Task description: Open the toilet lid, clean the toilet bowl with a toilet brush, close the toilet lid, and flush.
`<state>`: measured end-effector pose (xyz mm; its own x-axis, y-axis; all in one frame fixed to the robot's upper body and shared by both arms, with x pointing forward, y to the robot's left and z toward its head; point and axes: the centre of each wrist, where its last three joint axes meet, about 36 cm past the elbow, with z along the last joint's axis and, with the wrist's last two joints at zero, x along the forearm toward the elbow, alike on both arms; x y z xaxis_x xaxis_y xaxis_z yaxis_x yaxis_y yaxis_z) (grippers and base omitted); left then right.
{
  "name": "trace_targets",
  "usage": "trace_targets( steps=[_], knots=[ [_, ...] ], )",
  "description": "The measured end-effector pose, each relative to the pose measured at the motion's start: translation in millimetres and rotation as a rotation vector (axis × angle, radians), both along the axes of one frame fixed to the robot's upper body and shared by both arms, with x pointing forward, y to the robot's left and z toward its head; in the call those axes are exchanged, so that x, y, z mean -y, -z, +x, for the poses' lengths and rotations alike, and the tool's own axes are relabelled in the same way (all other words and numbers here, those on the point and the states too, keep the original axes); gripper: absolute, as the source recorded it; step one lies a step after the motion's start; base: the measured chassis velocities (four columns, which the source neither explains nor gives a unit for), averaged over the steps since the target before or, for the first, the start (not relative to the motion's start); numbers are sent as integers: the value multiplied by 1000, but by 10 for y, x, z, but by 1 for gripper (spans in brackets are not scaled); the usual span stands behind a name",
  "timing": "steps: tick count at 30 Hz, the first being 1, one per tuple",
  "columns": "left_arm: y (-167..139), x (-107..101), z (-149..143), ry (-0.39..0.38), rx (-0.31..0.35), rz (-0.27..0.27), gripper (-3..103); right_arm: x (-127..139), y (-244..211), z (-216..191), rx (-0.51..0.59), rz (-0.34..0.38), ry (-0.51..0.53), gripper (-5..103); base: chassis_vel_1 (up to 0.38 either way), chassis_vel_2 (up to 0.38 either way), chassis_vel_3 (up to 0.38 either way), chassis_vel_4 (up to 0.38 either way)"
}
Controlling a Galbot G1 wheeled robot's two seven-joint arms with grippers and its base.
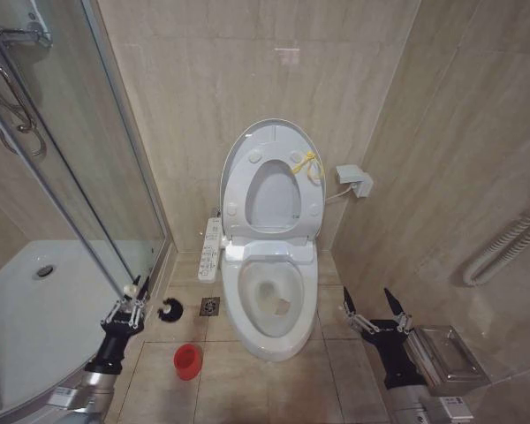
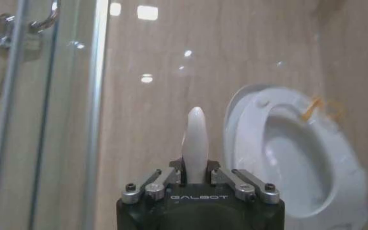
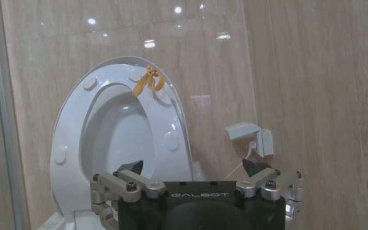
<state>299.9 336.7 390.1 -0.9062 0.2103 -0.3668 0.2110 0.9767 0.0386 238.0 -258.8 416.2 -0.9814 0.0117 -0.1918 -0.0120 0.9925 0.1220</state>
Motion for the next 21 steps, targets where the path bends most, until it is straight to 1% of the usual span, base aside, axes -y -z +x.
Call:
trace_targets(
  steps=[3,4,5,7,8,12,13,16,17,18,20,21],
  knots=[
    [-233,33,14,69,20,-4,20,0,0,0,0,0,0,100,0,0,0,0],
    [-233,33,14,69,20,-4,20,0,0,0,0,0,0,100,0,0,0,0],
    [-282,33,42,87,27,-7,20,0,0,0,0,0,0,100,0,0,0,0],
    [-423,-5,174,139,46,-9,20,0,0,0,0,0,0,100,0,0,0,0],
    [-423,-5,174,139,46,-9,20,0,0,0,0,0,0,100,0,0,0,0],
    [-647,-127,451,233,59,-1,20,0,0,0,0,0,0,100,0,0,0,0],
    [-647,-127,451,233,59,-1,20,0,0,0,0,0,0,100,0,0,0,0],
    [-745,-172,684,298,54,2,20,0,0,0,0,0,0,100,0,0,0,0],
    [-745,-172,684,298,54,2,20,0,0,0,0,0,0,100,0,0,0,0],
    [-766,-180,777,328,53,0,20,0,0,0,0,0,0,100,0,0,0,0],
    [-789,-164,874,369,46,-13,20,0,0,0,0,0,0,100,0,0,0,0],
    [-789,-164,874,369,46,-13,20,0,0,0,0,0,0,100,0,0,0,0]
  ],
)
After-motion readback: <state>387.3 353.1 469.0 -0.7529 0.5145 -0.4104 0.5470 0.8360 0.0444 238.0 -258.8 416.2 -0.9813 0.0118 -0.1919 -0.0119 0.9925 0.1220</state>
